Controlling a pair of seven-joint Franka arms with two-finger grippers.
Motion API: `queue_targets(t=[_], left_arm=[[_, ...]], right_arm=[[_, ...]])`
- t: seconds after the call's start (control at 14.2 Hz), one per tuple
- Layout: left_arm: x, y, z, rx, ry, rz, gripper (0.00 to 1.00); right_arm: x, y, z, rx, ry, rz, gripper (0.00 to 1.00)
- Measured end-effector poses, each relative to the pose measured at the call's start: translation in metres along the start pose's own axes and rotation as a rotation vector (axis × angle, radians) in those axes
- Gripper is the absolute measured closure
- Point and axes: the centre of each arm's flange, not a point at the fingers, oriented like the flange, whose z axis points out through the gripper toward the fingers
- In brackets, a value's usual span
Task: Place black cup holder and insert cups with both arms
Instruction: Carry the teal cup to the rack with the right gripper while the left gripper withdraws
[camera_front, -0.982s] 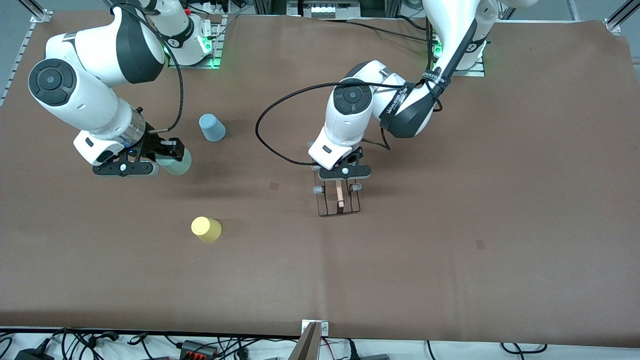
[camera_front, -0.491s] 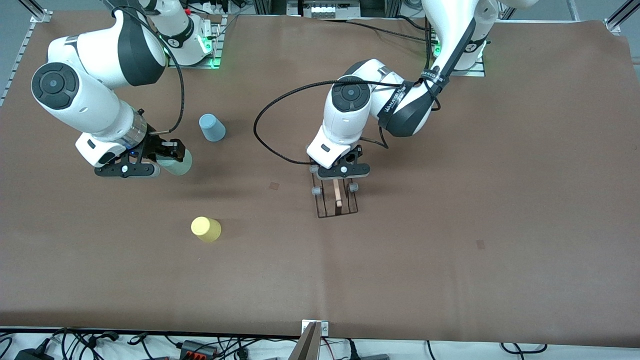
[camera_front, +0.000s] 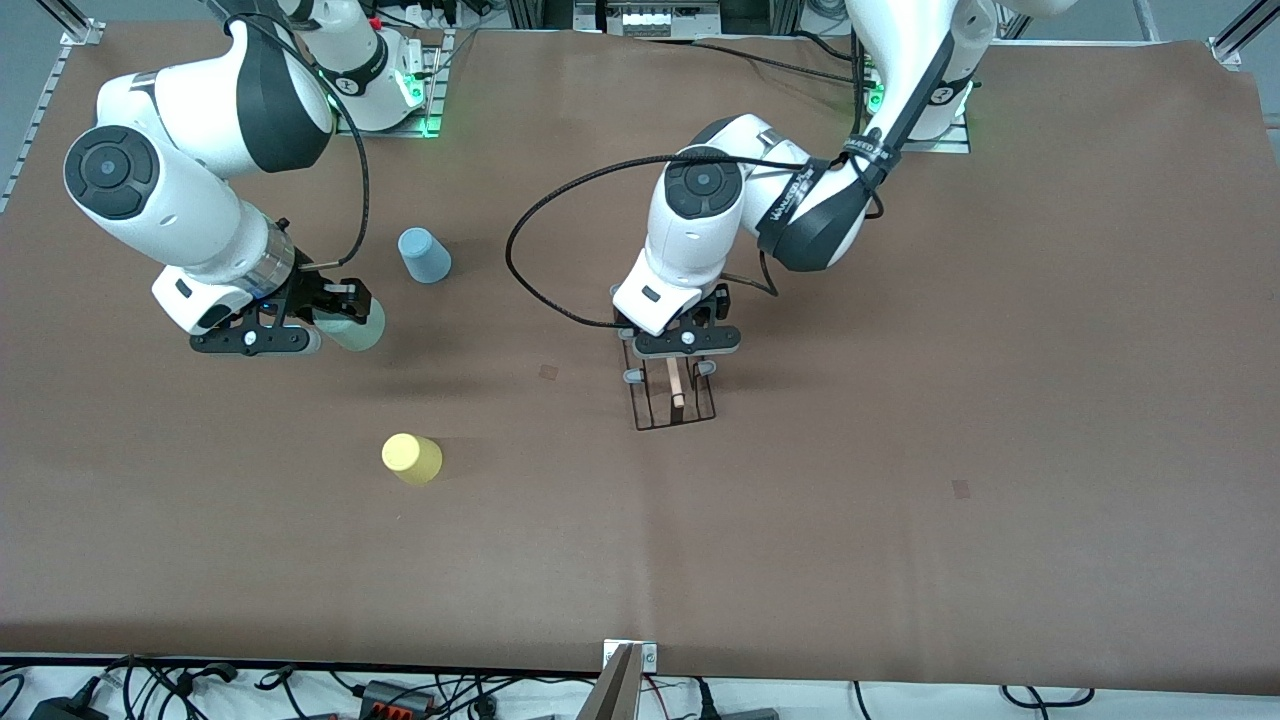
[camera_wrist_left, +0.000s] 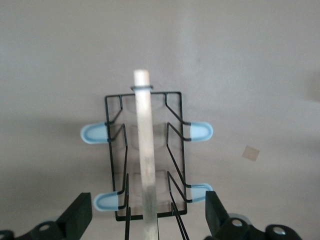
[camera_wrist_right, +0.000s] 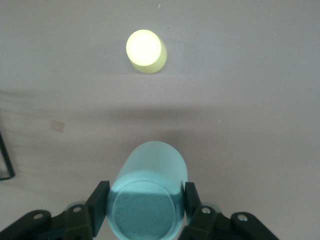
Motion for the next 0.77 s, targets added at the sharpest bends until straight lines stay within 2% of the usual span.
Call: queue_targets(t=[0.21,0.42,0.56,0.77], left_arm=[[0.028,-0.037,-0.037,0.021,0.006,0.002,0.00],[0.067,-0.098,-0.073,0.046,-0.005,0.047,0.00],[0.102,-0.158,-0.094,0.058,-0.012,0.085,0.00],[0.146,-0.260,-0.127,0.062,-0.008,0.087,0.00]], right_arm=[[-0.018,-0.060,0.001,0.028,0.001,0.076,0.35],[-0.044,-0.136,0.001,0.101,0.031,0.188,0.35],[-0.067,-0.192,0.008,0.144,0.053,0.251,0.35],[-0.102,-0.258,0.025,0.191,0.058,0.300,0.35]])
